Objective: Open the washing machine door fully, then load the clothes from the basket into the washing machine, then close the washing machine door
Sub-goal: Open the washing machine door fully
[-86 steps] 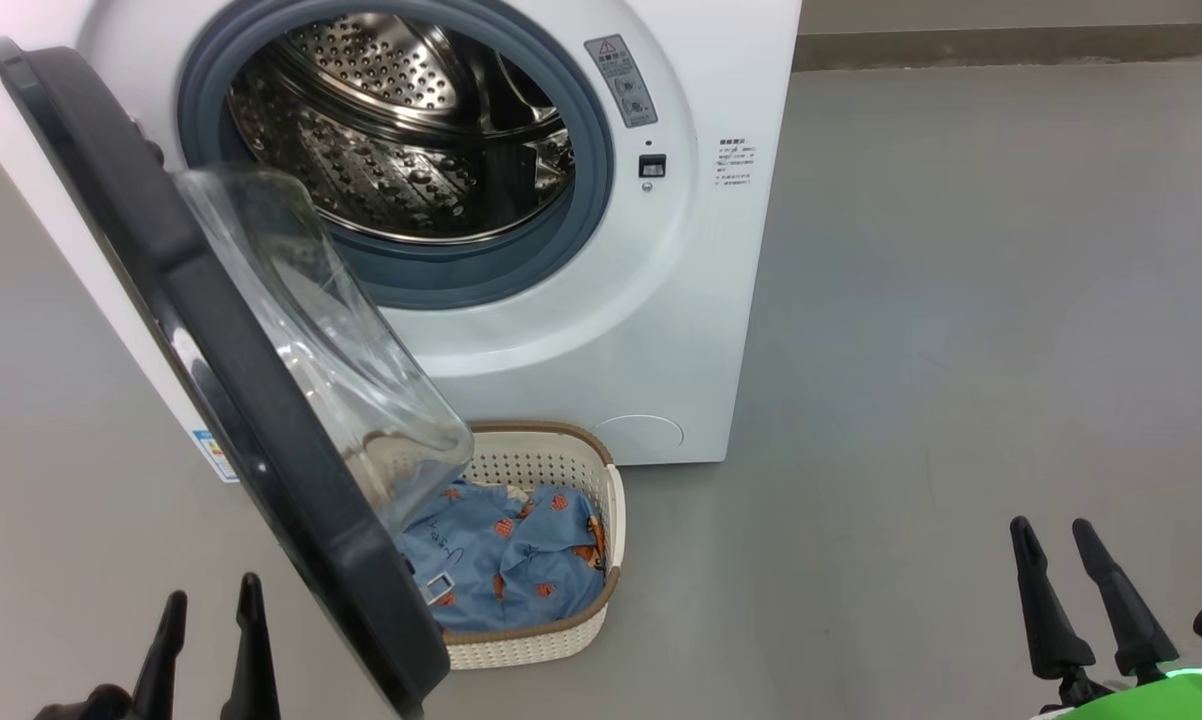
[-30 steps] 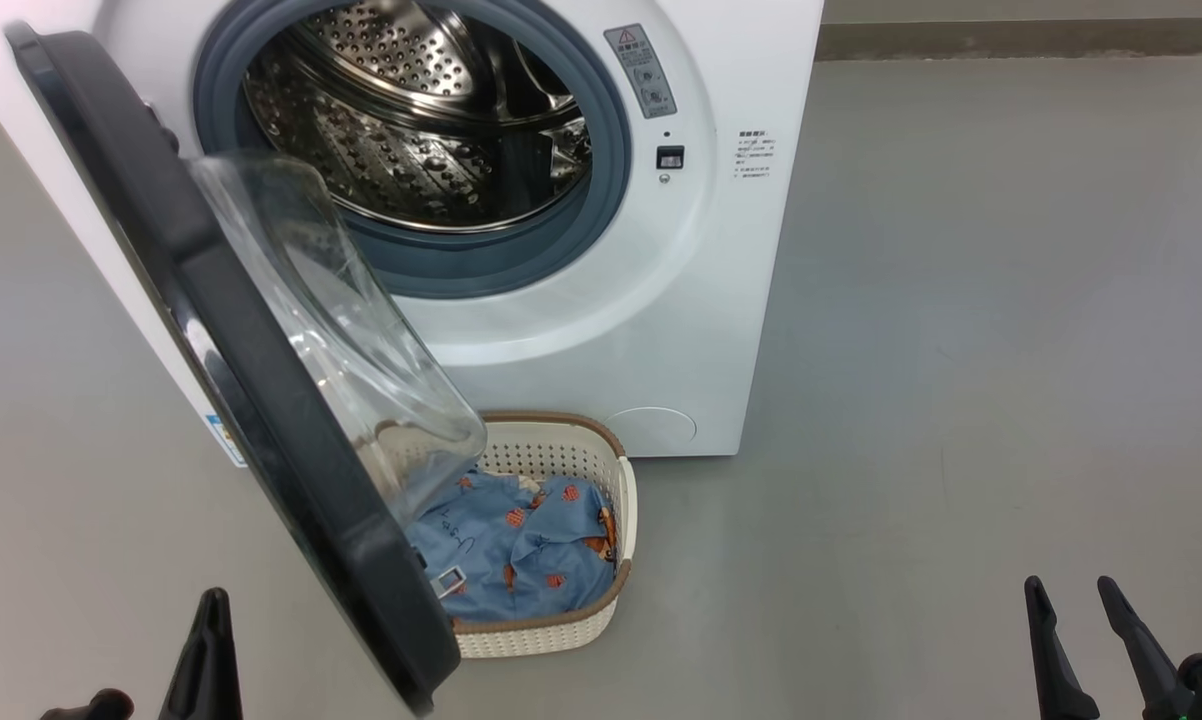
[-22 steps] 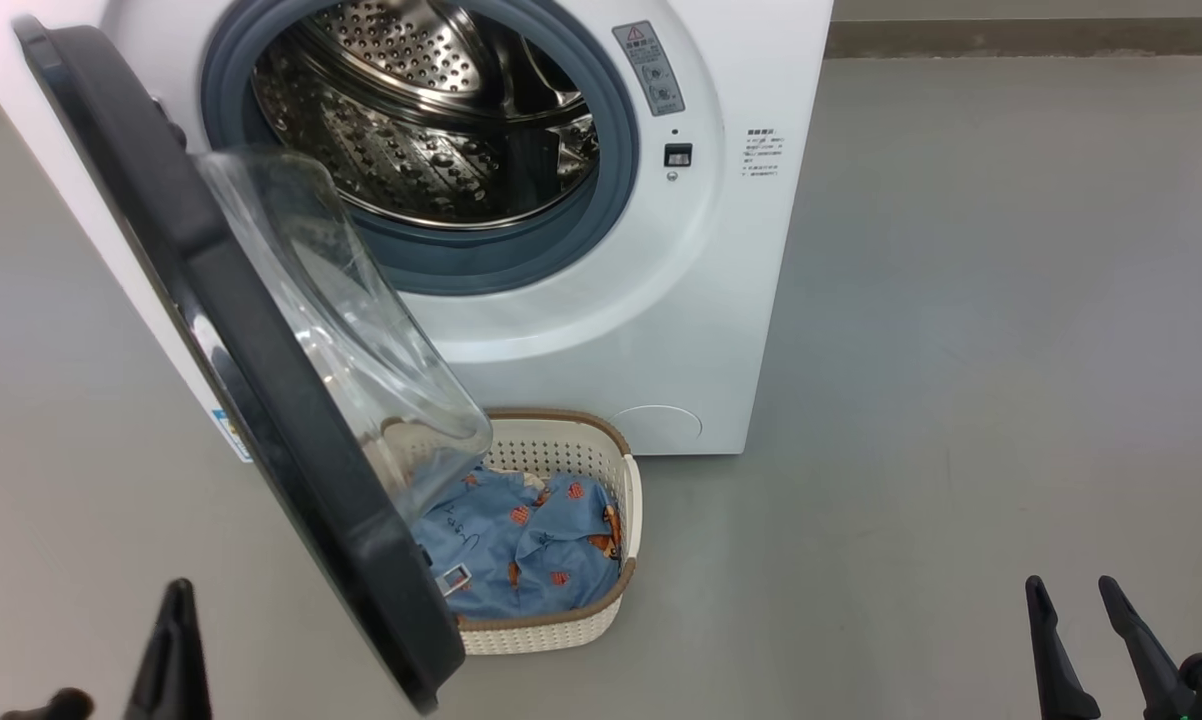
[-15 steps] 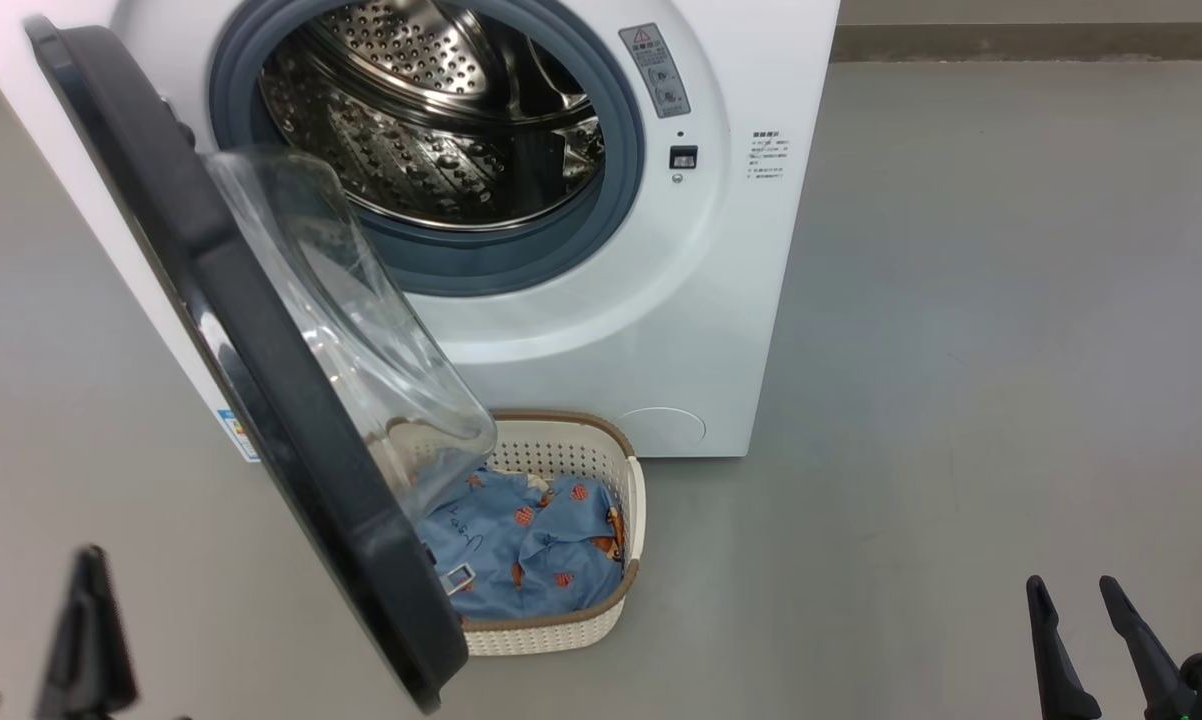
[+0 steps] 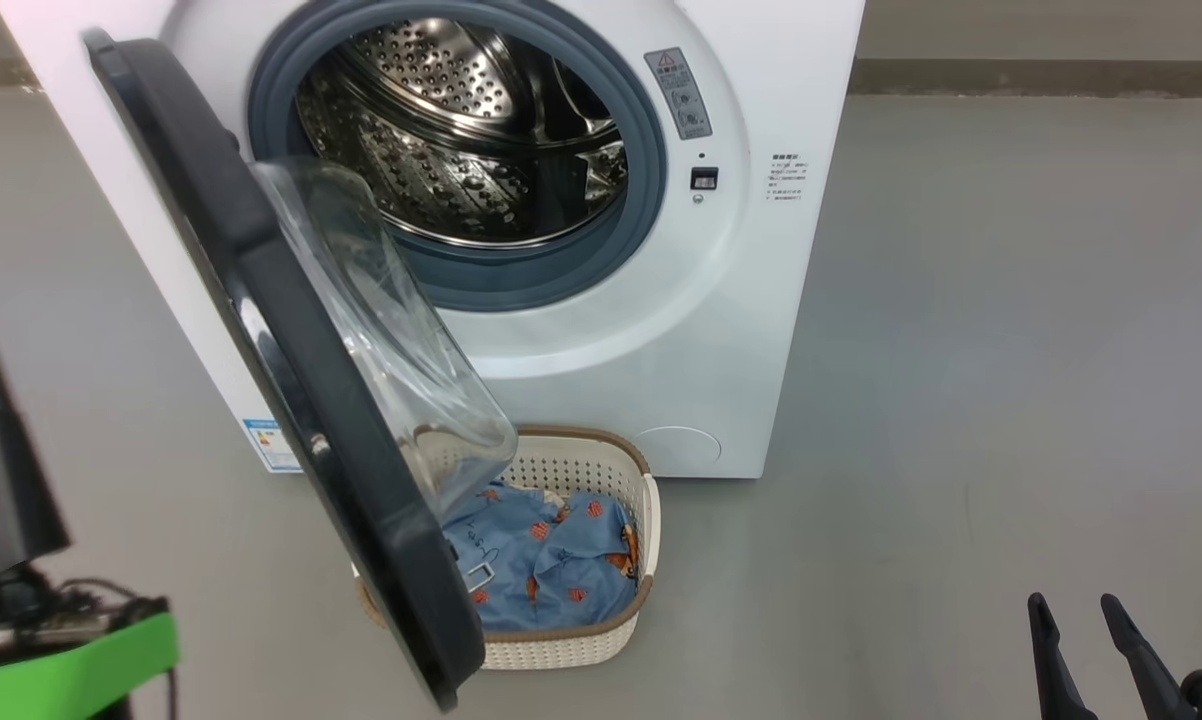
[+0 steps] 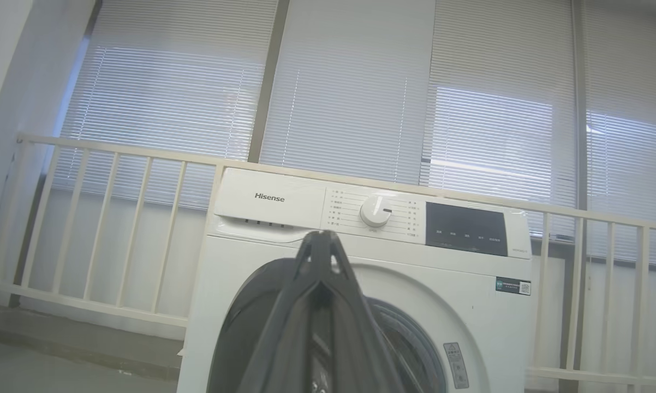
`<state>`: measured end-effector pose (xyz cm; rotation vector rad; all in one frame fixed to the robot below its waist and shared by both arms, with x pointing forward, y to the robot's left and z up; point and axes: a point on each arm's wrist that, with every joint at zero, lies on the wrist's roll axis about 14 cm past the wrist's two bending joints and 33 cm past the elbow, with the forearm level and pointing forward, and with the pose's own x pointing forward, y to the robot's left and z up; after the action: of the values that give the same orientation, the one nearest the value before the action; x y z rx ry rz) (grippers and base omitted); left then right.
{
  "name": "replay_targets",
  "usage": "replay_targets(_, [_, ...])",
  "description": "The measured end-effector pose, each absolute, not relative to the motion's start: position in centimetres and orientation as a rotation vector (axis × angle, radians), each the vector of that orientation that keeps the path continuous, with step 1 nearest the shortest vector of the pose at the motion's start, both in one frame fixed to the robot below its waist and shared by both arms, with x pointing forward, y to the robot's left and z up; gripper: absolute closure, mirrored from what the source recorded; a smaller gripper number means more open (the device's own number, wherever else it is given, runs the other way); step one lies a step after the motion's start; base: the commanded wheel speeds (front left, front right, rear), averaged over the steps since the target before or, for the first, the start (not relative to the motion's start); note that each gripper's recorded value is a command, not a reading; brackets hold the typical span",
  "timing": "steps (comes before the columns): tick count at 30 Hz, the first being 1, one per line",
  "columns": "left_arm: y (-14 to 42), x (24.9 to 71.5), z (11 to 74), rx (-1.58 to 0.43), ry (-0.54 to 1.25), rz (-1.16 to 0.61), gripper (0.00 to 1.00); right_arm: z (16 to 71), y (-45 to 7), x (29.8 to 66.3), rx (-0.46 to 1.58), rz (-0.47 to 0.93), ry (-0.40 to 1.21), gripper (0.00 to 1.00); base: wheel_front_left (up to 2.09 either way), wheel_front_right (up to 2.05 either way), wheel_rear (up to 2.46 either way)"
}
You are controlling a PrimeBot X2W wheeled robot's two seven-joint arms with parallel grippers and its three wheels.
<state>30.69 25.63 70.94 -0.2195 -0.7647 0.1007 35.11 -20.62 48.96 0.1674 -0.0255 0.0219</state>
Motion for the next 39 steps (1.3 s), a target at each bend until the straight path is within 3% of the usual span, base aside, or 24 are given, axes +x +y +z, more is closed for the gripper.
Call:
replay_targets(6, [19.9,30.3,74.4,-0.259,-0.771,-0.093,1.0,49.2,-20.3,35.0,0.17,0.029,-0.033,0.0,0.0,0.0,0.0])
replay_targets(16, [10.1,30.4,72.7,-0.422,-0.549,-0.374,1.0,49.2,-19.9,35.2,0.173,0.041,-0.032,0.0,0.0,0.0,0.0])
replay_targets(30, [6.6,31.5,63.5,-0.545,-0.165,-0.385,1.0,48.9,-18.6,35.8,0.181,0.075,-0.021,0.0,0.0,0.0,0.0])
replay_targets(39, [7.3,32.0,60.9,-0.536,-0.085,-0.328,1.0,48.9,-17.7,36.2,0.181,0.099,-0.015,0.0,0.0,0.0,0.0])
